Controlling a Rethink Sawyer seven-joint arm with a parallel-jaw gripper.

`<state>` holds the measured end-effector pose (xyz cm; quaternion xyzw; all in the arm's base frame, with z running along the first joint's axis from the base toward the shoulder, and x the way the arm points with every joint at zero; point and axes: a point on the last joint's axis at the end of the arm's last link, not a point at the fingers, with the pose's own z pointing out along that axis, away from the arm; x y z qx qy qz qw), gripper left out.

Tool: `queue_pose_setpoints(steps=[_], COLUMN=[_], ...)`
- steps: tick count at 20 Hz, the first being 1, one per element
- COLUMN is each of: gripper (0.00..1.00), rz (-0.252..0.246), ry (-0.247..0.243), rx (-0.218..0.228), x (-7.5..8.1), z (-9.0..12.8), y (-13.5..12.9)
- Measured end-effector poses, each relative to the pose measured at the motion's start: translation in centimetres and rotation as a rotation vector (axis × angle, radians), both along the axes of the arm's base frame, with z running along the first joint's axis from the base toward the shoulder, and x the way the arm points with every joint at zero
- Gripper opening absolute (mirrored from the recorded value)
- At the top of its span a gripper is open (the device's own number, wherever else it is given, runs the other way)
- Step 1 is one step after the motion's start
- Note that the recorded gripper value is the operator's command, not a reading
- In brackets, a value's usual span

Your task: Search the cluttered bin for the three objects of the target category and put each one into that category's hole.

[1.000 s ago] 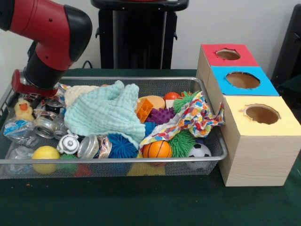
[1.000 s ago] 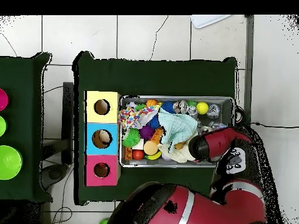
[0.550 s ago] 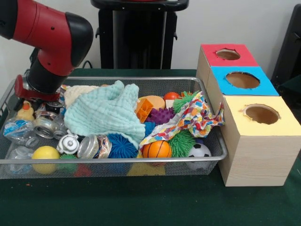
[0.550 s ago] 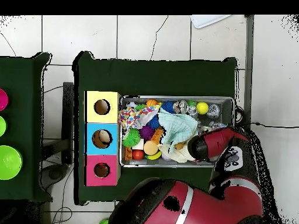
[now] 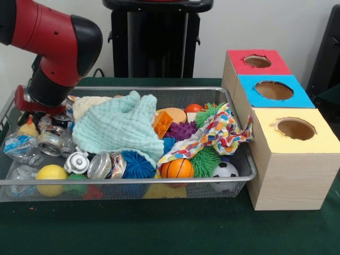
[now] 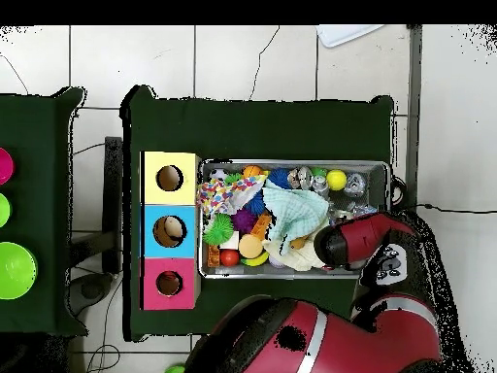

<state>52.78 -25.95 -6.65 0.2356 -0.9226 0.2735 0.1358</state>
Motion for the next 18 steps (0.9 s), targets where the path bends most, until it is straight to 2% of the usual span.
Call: queue_pose_setpoints(steps=[5,7,12,13,18], gripper=[0.00,0.00,0.00,0.00,0.00], rz=[-0.010,-0.032,-0.141,-0.181,-0.322], ry=[-0.009,-0.021,-0.017,-0.009,0.017], rx=[0.001,-0.002,-0.020,-0.026,-0.032], x=[0.2,0.7,1.6,1.8,3.2], z=[0.5,1.6,5.7,7.1,12.7], y=[0.0,0.0,0.2,0.4,1.6])
